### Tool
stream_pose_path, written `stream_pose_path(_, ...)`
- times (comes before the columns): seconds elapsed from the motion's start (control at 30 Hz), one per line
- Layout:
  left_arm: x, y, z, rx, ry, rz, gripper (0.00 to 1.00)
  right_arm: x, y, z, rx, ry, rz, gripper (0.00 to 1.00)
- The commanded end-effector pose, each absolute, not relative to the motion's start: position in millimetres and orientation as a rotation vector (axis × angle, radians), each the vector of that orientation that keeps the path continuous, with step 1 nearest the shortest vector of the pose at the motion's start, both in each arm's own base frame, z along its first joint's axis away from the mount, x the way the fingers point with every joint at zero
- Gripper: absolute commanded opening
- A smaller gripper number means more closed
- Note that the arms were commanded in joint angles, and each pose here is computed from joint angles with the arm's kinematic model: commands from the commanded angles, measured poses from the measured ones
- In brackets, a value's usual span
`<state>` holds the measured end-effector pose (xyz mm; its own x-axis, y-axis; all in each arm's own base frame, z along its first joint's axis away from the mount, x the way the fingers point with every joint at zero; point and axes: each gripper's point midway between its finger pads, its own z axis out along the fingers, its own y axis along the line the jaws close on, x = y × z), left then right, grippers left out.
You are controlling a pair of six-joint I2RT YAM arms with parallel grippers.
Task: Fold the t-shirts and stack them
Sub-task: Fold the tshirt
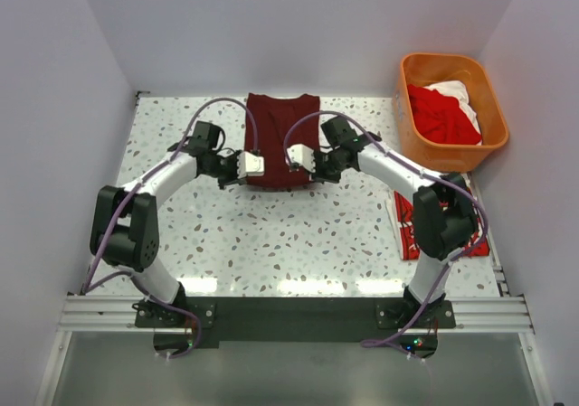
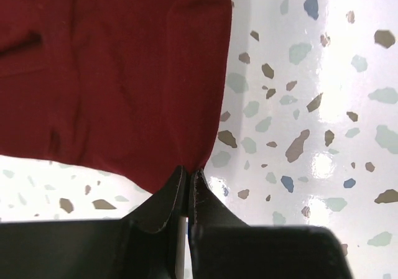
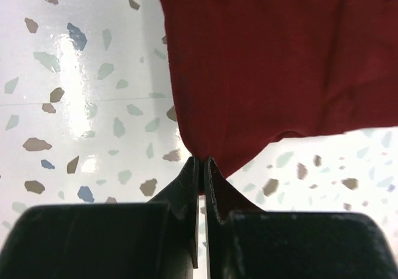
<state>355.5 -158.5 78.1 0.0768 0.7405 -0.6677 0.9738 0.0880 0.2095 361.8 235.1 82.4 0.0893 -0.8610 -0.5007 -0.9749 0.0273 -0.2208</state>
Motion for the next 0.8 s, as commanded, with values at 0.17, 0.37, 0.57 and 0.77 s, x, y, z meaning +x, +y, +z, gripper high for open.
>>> stream_pose_path(0.17, 344, -171, 132, 1.565, 1.735, -0.457, 0.00, 345, 233, 146, -1.809, 1.747, 0.350, 0.00)
stream_pose_path(0.37, 287, -180, 123, 1.683, 1.732, -0.532, 0.00, 290, 218, 143, -1.863, 1.738, 0.457, 0.00)
stream_pose_path(0.57, 193, -191, 139, 1.838, 1.661, -0.746, 0.00, 207, 204, 152, -1.921, 1.738, 0.653, 0.00)
stream_pose_path(0.77, 172, -190, 186, 1.789, 1.633, -0.753, 0.00, 177, 205, 192, -1.899, 1.728, 0.806, 0.00)
